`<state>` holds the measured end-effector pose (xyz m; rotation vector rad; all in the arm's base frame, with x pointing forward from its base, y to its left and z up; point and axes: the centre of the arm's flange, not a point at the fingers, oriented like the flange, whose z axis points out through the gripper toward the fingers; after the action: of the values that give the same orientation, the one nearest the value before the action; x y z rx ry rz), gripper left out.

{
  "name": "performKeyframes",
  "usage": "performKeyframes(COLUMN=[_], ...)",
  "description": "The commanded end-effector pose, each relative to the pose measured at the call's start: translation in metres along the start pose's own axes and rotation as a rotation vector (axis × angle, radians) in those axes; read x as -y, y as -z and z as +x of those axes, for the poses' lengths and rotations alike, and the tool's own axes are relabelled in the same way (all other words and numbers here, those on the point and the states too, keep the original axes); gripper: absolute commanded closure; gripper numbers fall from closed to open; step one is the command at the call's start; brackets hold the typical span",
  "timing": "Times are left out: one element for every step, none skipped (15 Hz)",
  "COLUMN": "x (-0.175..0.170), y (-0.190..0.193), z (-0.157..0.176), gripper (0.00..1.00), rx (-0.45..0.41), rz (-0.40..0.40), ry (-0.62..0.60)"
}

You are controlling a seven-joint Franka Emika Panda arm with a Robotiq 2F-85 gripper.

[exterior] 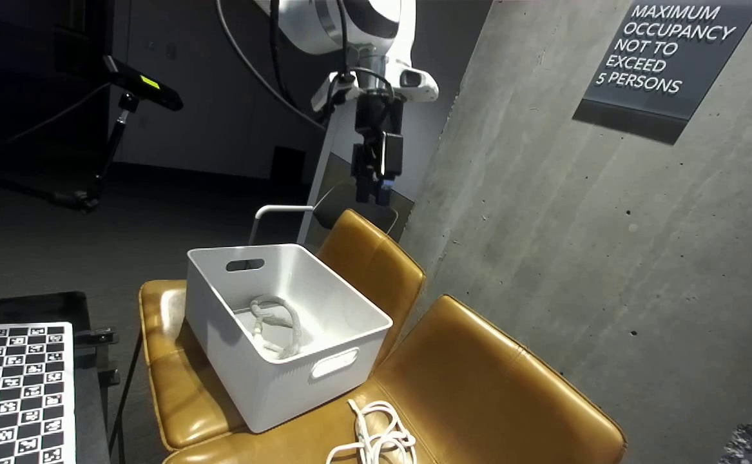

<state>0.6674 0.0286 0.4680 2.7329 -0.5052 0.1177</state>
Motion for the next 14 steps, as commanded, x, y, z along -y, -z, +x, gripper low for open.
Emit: performKeyframes(x=[-0.061,-0.076,-0.087,-0.097,-0.106,-0.113,-0.120,-0.126,-0.130,-0.134,-0.136,-0.137,-0.137,-0.135], y=[-0.073,-0.101,-0.126,-0.148,-0.176,-0.200,-0.220,-0.240,-0.257,-0.270,-0.282,-0.292,-0.303,-0.311], z=[-0.008,-0.008,-0.009,-0.013,-0.016,-0.021,-0.026,-0.030,-0.032,-0.033,-0.031,-0.029,-0.024,-0.022], gripper=[0.00,0.00,0.00,0.00,0.00,0.00,0.00,0.00,0.00,0.00,0.00,0.00,0.00,0.00], rx=[-0.024,-0.041,-0.051,-0.061,-0.063,-0.071,-0.073,-0.072,-0.068,-0.062,-0.061,-0.052,-0.043,-0.025], rz=[0.063,0.071,0.076,0.079,0.085,0.087,0.091,0.094,0.095,0.096,0.095,0.093,0.091,0.094], ry=[0.003,-0.016,-0.032,-0.055,-0.079,-0.103,-0.120,-0.137,-0.155,-0.175,-0.196,-0.213,-0.231,-0.241])
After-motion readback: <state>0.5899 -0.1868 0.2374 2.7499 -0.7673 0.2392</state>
